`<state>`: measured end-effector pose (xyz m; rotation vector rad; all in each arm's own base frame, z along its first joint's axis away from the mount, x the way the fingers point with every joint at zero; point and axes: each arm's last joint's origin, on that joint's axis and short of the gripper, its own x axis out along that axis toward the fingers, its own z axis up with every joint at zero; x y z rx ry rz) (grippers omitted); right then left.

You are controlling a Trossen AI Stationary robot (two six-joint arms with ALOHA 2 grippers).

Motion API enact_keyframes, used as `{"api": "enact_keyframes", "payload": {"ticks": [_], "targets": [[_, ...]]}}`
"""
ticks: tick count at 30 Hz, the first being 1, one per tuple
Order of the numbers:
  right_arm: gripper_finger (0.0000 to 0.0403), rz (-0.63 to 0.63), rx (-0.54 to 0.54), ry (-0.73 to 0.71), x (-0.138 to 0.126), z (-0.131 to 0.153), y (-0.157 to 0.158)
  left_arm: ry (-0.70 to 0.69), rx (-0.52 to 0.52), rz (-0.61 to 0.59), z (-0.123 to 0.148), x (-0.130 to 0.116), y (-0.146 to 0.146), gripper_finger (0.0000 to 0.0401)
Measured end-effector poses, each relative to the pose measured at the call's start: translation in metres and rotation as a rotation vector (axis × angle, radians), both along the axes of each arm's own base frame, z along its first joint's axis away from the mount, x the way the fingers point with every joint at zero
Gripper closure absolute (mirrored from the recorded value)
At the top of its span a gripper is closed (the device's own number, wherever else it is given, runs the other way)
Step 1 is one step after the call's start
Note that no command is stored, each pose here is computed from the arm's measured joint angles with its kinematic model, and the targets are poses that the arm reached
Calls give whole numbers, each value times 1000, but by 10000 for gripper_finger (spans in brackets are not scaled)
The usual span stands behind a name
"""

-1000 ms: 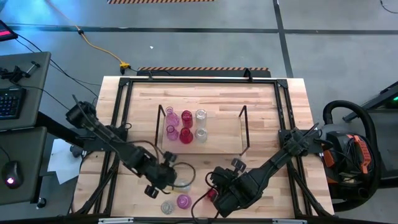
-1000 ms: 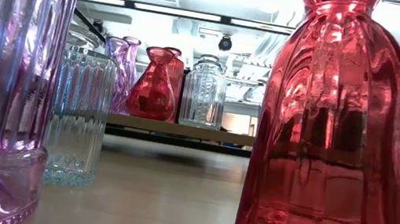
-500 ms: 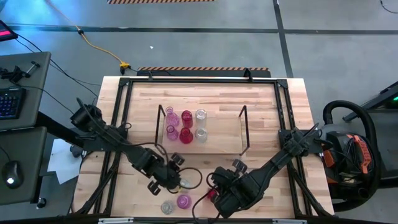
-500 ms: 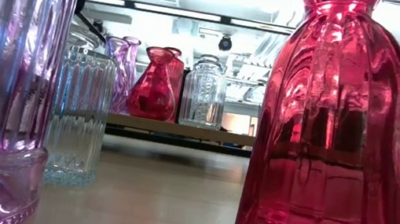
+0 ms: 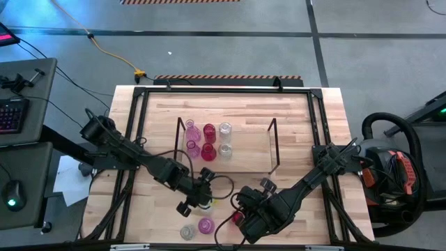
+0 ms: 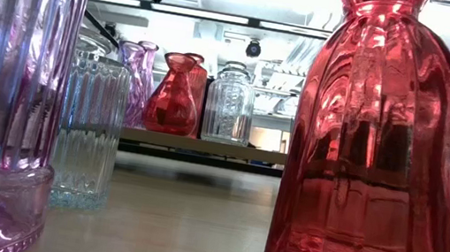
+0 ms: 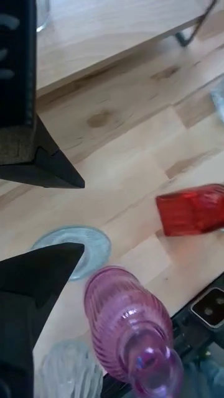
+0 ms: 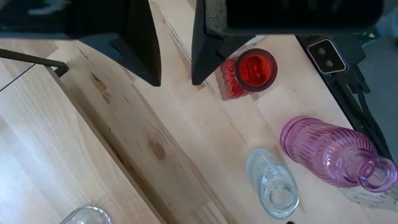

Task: Sort vases onto shelf
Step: Put the transparent vase aligned with the other transparent vases on the shelf

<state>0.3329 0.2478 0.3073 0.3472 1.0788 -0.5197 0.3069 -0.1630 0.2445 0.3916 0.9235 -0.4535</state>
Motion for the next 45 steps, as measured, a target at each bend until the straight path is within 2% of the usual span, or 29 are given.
{"api": "enact_keyframes", "payload": {"ticks": [9,14,27,45], "targets": [[334,2,0,3,0,0,0,82,-111,51,-2,2,6,258],[334,5,-21,-7,0,0,-1,163,-187,90,-18,9,4,258],[334,17,-19,-11,-6,0,7,214,-147,144,-41,17,1,259],[334,21,-15,-18,-8,0,11,225,-161,170,-41,17,1,259]]}}
